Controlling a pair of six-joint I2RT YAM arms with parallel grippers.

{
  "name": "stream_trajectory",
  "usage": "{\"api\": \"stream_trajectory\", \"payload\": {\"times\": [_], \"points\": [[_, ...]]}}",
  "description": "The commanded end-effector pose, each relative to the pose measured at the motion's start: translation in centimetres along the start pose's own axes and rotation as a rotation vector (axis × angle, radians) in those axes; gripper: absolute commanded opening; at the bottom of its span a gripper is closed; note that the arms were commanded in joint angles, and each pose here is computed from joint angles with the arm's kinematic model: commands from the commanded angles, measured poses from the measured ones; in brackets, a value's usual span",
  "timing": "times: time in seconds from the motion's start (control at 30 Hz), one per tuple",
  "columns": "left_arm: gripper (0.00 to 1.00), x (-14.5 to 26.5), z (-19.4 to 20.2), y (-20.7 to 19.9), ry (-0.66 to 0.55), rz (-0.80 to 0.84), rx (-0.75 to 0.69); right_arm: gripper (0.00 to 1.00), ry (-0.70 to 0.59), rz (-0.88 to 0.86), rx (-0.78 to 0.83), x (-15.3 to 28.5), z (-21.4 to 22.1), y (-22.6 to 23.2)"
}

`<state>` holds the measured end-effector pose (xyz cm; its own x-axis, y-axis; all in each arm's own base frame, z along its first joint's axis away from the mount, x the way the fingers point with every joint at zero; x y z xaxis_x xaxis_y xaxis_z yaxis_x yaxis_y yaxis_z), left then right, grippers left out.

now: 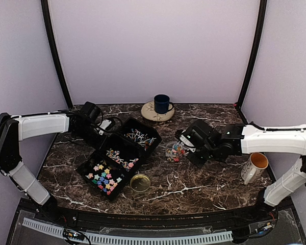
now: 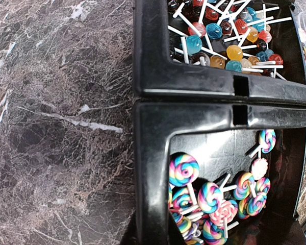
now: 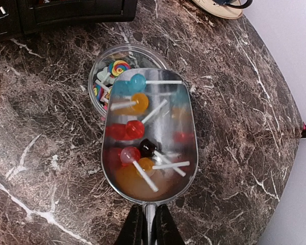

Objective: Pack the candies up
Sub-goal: Place the fake candies in the packing box.

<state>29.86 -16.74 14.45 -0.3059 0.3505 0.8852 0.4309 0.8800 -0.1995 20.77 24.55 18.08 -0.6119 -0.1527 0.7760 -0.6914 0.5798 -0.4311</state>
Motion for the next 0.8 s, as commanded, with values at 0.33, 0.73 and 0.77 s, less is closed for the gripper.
{"api": "stream_trajectory", "payload": {"times": [0.33,0.73,0.77], "points": [[0.00,2.8,-2.6,-1.3,-0.147,0.075,-0.005,0.00,0.061,0.017,0.060,-0.1,-1.0,0.8],[0.00,2.8,-2.7,-1.3,-0.148,0.075,-0.006,0.00,0.129,0.068,0.143,1.5,-1.5,0.3],[0.00,2.8,-2.7,-1.3,-0.148,0.074,-0.005,0.00,0.136,0.077,0.150,1.7,-1.4,0.2]]}}
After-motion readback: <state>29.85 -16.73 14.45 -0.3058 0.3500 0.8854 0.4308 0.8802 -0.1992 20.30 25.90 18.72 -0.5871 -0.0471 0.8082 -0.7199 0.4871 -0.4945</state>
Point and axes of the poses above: each gripper's point midway between its finger pads, its own x axis back along the fingers, its own y axis along the line the jaws close on, z = x × y, the point moved 6 cm from there along x, back along the fingers, and after that the axes turned 6 degrees about x, right-handed, at the moved point
